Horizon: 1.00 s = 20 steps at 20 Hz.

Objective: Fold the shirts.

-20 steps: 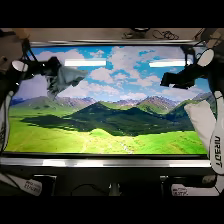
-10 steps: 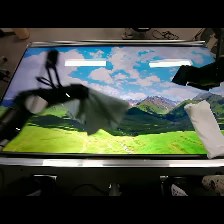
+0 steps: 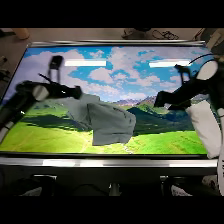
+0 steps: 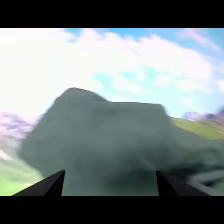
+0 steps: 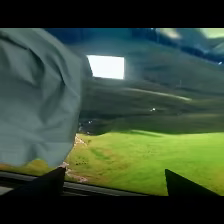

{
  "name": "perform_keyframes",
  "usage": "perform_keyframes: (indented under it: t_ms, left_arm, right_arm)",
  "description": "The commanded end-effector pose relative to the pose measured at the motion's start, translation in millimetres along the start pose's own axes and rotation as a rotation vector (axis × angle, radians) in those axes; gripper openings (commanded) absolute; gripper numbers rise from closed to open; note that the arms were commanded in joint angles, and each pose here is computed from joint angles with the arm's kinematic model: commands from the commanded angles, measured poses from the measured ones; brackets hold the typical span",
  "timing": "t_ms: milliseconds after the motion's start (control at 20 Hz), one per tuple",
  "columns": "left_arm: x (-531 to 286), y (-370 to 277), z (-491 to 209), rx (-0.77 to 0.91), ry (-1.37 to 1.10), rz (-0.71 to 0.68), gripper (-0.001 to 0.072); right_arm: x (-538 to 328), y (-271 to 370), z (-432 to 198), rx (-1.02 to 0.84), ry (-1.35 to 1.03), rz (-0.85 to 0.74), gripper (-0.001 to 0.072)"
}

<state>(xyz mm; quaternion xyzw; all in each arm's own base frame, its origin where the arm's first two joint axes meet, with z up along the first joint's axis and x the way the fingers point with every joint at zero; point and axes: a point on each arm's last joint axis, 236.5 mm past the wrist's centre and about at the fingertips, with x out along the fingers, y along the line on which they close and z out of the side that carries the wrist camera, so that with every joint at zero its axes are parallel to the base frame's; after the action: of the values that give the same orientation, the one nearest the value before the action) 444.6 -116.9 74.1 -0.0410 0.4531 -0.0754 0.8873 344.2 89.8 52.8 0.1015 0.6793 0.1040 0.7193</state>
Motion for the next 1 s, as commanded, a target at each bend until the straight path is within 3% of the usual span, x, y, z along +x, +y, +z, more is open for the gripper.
perform_keyframes:
  t_ms: [0, 150, 250, 700, 750, 800, 850, 900, 950]
  left_arm:
    - [-0.3, 128.4, -22.9, -0.326, 0.144, 0.093, 0.0713]
    - [47.6, 124.3, -67.1, -0.545, 0.303, -0.096, 0.0711]
    - [74.3, 105.5, -78.9, -0.596, 0.349, -0.175, 0.0711]
    - [140.1, 29.1, -119.3, -0.567, 0.488, -0.253, 0.07]
    - [141.7, 26.5, -120.4, -0.563, 0.489, -0.254, 0.0579]
    - [142.6, 25.9, -120.2, -0.563, 0.487, -0.253, 0.0401]
    - [142.3, 26.3, -119.1, -0.562, 0.483, -0.253, 0.0139]
    - [140.0, 25.9, -116.0, -0.543, 0.472, -0.259, 0.0034]
    - [135.7, 25.2, -111.0, -0.515, 0.454, -0.267, 0.0034]
  right_arm:
    - [66.5, 19.1, -33.0, -0.043, 0.169, 0.016, 0.0694]
    - [91.9, 25.0, -48.9, -0.019, 0.244, 0.047, 0.0693]
    - [104.7, 19.8, -49.7, 0.007, 0.252, 0.04, 0.0692]
    - [144.1, 40.1, -48.0, 0.078, 0.306, 0.146, 0.0704]
    - [150.1, 41.6, -49.5, 0.08, 0.319, 0.149, 0.0705]
    - [157.4, 47.2, -52.6, 0.083, 0.34, 0.162, 0.0705]
    - [163.9, 56.2, -54.6, 0.081, 0.352, 0.188, 0.0704]
    - [170.7, 66.1, -56.2, 0.074, 0.359, 0.211, 0.0703]
    - [177.5, 74.6, -59.2, 0.06, 0.365, 0.221, 0.0701]
